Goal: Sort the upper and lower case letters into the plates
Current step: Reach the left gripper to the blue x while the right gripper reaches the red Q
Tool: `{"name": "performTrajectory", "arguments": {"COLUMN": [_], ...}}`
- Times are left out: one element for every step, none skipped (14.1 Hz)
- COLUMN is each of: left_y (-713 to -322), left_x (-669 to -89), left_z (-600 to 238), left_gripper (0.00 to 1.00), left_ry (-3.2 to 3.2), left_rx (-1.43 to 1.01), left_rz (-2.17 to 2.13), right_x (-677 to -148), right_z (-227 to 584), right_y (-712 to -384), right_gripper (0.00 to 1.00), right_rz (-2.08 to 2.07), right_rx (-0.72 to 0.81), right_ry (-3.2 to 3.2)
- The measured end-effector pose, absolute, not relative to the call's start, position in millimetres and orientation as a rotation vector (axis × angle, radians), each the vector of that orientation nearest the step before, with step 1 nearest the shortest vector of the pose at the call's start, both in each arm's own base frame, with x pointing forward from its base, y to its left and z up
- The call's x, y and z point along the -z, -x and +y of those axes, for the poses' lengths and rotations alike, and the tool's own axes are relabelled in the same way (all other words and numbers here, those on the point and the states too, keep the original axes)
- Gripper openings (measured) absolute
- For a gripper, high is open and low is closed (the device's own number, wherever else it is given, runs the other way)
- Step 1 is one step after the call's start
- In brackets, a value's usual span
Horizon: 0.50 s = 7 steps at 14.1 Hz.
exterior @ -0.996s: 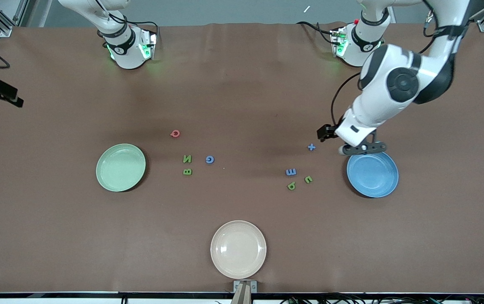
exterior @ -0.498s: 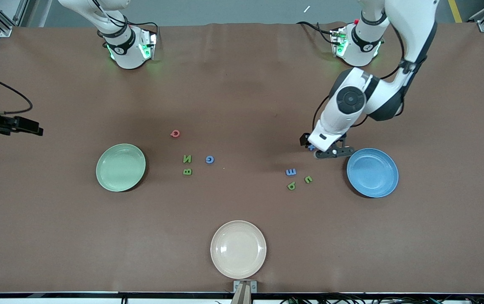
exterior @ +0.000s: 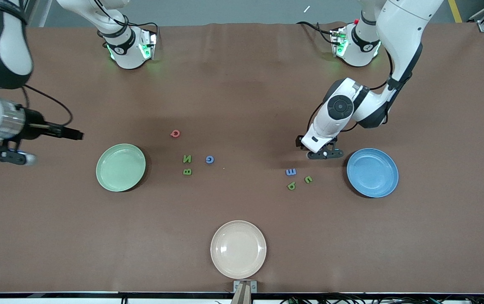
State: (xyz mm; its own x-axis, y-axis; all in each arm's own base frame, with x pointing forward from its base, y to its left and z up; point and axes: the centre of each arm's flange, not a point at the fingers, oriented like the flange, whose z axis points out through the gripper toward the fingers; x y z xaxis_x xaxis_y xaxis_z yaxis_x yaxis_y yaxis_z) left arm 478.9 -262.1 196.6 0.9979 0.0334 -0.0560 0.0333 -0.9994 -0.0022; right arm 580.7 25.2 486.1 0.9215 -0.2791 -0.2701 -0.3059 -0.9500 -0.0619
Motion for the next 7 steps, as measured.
{"name": "performTrajectory", "arguments": {"left_y": [-478, -477, -476, -476, -476, -477, -477], "left_x": [-192, -187, -183, -179, -177, -176, -175], "left_z": [-262, -261, -260, -260, -260, -260, -261], "left_gripper": [0.81, 0.76, 0.76, 0.70, 0.66, 0.65, 0.60], "left_ry": [3.131, 3.125, 3.122, 3.125, 3.131, 3.137, 3.142], "left_rx": [-0.094, -0.100, -0.105, -0.104, -0.099, -0.094, -0.089], "left_rz": [-0.032, -0.017, -0.008, -0.005, -0.005, -0.006, -0.008], "right_x": [-474, -460, -445, -429, -413, -397, -380], "right_z": [36, 49, 63, 77, 94, 114, 133], "right_y": [-578, -573, -565, -556, -547, -538, -528], "right_gripper": [1.00, 1.00, 1.00, 1.00, 1.00, 1.00, 1.00], "right_rz": [0.471, 0.470, 0.472, 0.481, 0.503, 0.527, 0.547], "right_rx": [-0.382, -0.364, -0.348, -0.334, -0.315, -0.288, -0.259], "right_ry": [2.973, 2.972, 2.975, 2.980, 2.984, 2.989, 2.993]}}
